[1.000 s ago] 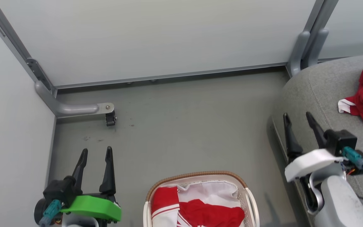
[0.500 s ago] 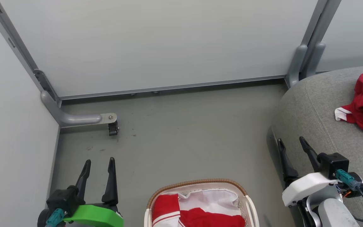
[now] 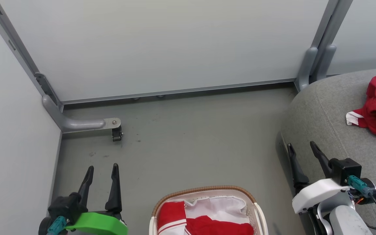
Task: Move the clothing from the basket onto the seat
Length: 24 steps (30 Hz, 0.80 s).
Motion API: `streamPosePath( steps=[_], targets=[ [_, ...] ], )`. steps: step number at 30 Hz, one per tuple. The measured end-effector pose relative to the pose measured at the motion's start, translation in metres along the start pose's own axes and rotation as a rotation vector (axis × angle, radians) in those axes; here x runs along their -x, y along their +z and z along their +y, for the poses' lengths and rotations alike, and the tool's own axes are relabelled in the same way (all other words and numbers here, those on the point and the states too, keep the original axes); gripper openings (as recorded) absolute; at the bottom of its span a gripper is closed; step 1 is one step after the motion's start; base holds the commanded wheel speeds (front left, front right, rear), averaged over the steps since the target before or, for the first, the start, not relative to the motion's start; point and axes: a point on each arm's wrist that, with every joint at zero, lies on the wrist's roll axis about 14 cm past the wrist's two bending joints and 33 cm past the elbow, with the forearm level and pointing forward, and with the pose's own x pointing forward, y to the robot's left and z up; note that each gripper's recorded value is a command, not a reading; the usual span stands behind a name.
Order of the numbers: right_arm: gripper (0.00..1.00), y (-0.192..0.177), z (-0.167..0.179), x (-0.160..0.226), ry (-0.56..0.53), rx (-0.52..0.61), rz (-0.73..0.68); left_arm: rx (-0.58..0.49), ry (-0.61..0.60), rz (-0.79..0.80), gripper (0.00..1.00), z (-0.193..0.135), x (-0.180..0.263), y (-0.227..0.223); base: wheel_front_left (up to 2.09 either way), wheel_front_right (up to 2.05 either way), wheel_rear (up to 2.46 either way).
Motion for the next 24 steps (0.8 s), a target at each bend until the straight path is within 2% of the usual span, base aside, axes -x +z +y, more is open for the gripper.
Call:
streamPosePath(
  steps=[17,24],
  targets=[
    [1.00,0.000,-0.005,0.001,-0.014,-0.001,0.000,-0.002,-0.023,0.019,1.00,-0.007,-0.002,-0.006,0.00,0.00,0.00],
    [1.00,0.001,-0.011,-0.001,-0.032,-0.002,-0.005,-0.047,-0.109,0.059,1.00,-0.031,-0.012,-0.018,0.00,0.00,0.00]
  ],
)
